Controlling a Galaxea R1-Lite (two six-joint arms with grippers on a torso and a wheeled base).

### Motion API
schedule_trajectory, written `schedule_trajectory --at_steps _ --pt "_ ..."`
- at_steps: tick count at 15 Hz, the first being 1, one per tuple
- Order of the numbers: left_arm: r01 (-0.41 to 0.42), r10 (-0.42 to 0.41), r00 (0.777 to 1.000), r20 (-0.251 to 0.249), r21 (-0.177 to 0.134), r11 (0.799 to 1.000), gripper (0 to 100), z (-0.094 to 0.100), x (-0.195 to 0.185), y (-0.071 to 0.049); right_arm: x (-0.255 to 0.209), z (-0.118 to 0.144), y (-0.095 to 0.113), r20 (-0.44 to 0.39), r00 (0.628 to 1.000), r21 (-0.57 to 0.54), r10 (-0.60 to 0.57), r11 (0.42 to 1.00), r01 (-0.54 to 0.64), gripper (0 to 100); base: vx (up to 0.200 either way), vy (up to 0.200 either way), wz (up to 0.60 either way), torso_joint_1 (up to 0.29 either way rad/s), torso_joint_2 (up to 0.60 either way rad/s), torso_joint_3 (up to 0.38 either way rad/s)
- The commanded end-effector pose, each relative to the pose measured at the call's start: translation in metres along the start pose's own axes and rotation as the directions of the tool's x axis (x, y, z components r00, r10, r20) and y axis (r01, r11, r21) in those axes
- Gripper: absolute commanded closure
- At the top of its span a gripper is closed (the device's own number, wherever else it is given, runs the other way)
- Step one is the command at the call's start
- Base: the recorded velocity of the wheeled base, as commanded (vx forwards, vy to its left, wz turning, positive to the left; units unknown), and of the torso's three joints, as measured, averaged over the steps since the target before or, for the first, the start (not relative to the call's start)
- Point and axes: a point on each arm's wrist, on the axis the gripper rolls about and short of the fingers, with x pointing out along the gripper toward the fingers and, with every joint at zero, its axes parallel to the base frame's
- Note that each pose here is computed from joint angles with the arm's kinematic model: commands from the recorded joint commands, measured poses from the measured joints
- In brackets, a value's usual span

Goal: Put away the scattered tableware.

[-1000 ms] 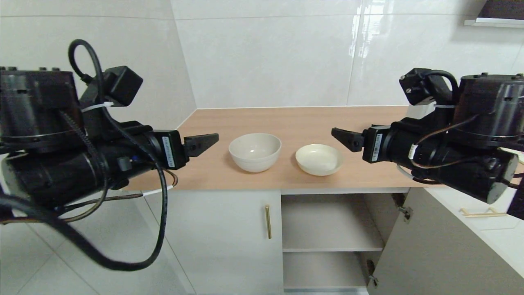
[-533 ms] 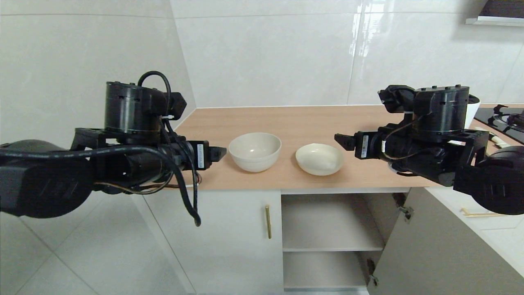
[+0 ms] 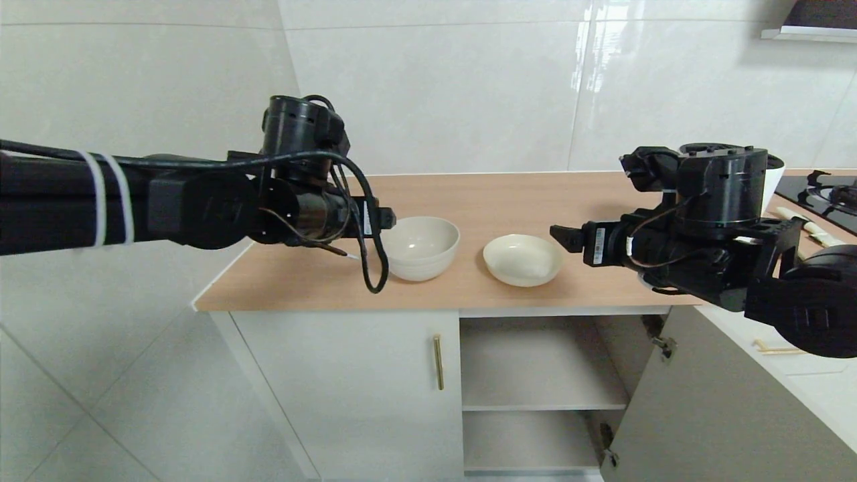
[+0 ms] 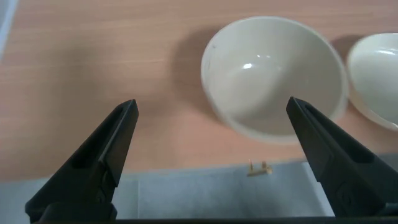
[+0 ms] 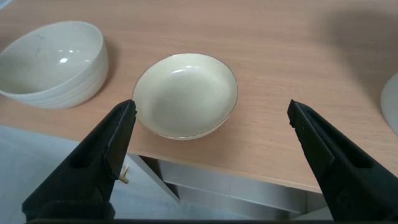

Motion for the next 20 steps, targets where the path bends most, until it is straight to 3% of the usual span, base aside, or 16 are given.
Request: schedule_trajectory --at_steps 1,5,7,9,12,13,20 --pt "-0.02 0.02 0.998 -0.056 0.006 1.0 0 -0.013 0.037 -0.006 -0.005 0.003 -0.001 0.01 1.0 0.002 0.001 1.0 -0.001 0 0.0 0.0 0.0 0.0 0.0 0.0" --pt "-0.029 0.029 0.998 -0.06 -0.005 1.0 0 -0.015 0.046 -0.006 -0.008 0.002 -0.002 0.008 1.0 0.002 0.001 1.0 -0.001 0 0.0 0.0 0.0 0.0 0.0 0.0" --pt "-0.06 0.059 0.996 -0.067 -0.008 0.998 0 -0.017 0.054 -0.001 -0.008 0.002 -0.002 0.006 1.0 0.001 0.001 1.0 -0.001 0 0.0 0.0 0.0 0.0 0.0 0.0" --pt "-0.069 0.065 0.995 -0.078 -0.044 0.997 0 -0.021 0.064 -0.001 -0.007 0.002 -0.002 0.006 1.0 0.001 0.001 1.0 -0.001 0 0.0 0.0 0.0 0.0 0.0 0.0" --pt "-0.074 0.07 0.993 -0.092 -0.045 0.996 0 -0.026 0.071 -0.002 -0.008 0.002 -0.002 0.008 1.0 0.003 0.0 1.0 0.0 0 0.0 0.0 0.0 0.0 0.0 0.0" --pt "-0.074 0.069 0.993 -0.091 -0.047 0.996 100 -0.026 0.071 -0.002 -0.008 0.002 -0.003 0.008 1.0 0.004 -0.002 1.0 0.002 0 0.0 0.0 0.0 0.0 0.0 0.0" --pt "-0.069 0.065 0.995 -0.071 -0.059 0.996 100 -0.02 0.066 -0.002 -0.007 0.002 -0.003 0.006 1.0 0.002 -0.004 1.0 0.004 0 0.0 0.0 0.0 0.0 0.0 0.0"
